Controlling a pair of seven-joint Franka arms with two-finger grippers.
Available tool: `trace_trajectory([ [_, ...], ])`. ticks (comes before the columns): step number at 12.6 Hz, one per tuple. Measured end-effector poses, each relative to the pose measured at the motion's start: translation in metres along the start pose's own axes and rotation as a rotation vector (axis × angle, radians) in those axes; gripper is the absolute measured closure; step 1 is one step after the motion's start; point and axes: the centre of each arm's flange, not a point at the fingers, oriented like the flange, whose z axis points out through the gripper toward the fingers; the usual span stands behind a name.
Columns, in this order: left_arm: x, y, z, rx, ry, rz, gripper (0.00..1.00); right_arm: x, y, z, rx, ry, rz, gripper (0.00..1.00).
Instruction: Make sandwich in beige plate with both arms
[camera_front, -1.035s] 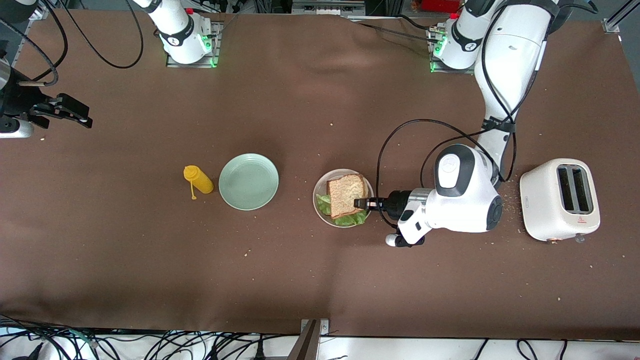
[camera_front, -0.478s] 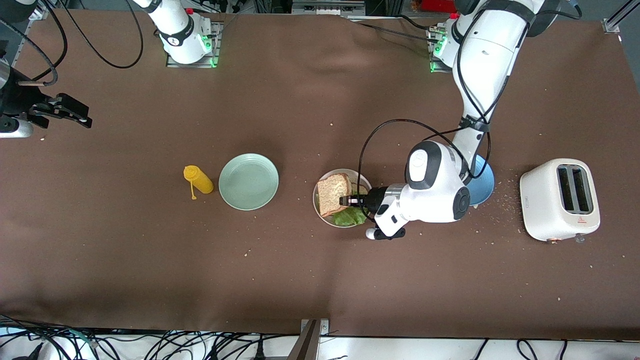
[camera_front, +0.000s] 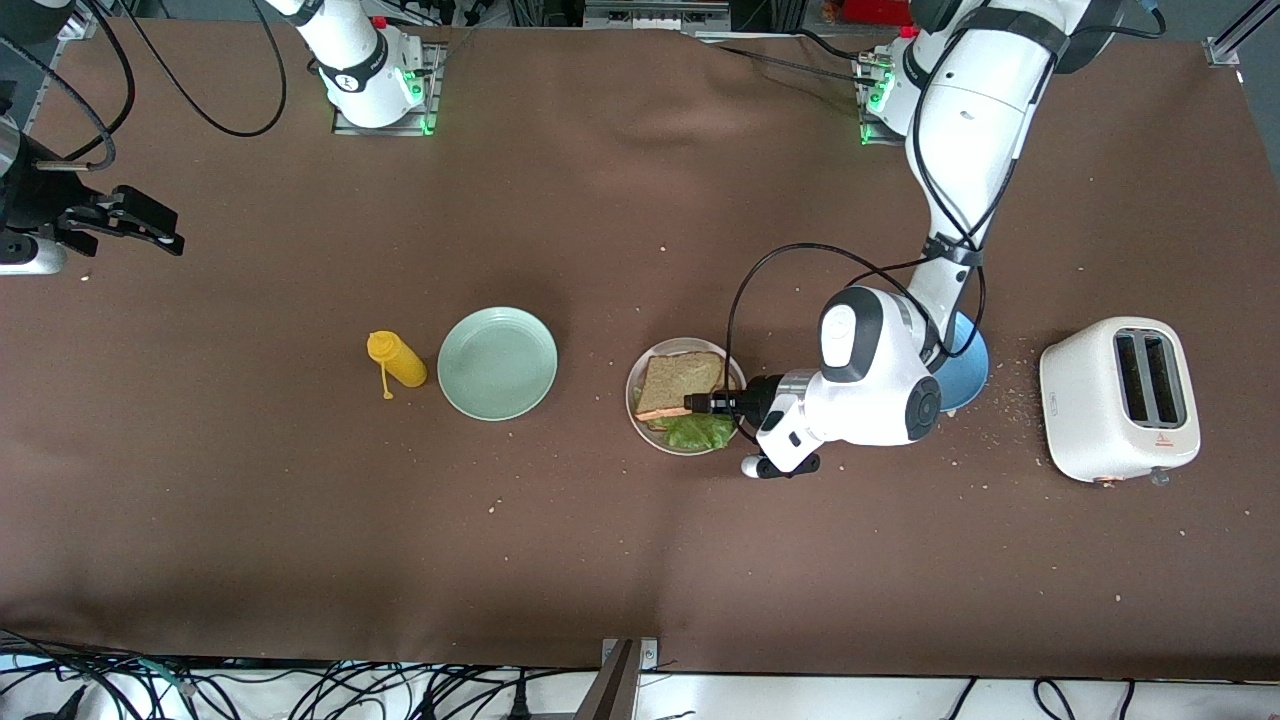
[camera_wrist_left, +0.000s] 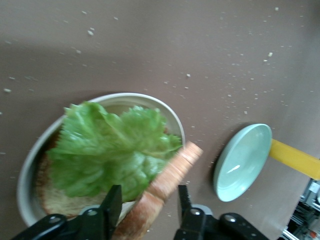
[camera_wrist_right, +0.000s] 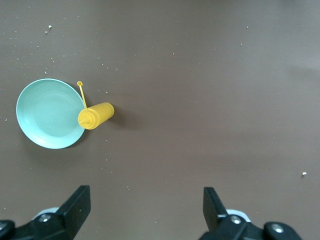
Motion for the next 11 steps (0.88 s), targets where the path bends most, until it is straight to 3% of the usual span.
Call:
trace_trajectory([
  [4,0.023,-0.047,-0.046,0.071,0.044,-0.018,0.0,-0.001,0.0,-0.001,0.0,0.0,0.0,0.0],
  [7,0.037,-0.087,-0.106,0.162,0.1,-0.015,0.0,-0.004,0.0,0.002,0.002,-0.03,0.001,0.0],
  [11,0.033,-0.138,-0.176,0.339,0.07,-0.012,0.0,-0.004,0.0,0.002,0.003,-0.033,0.0,0.0],
])
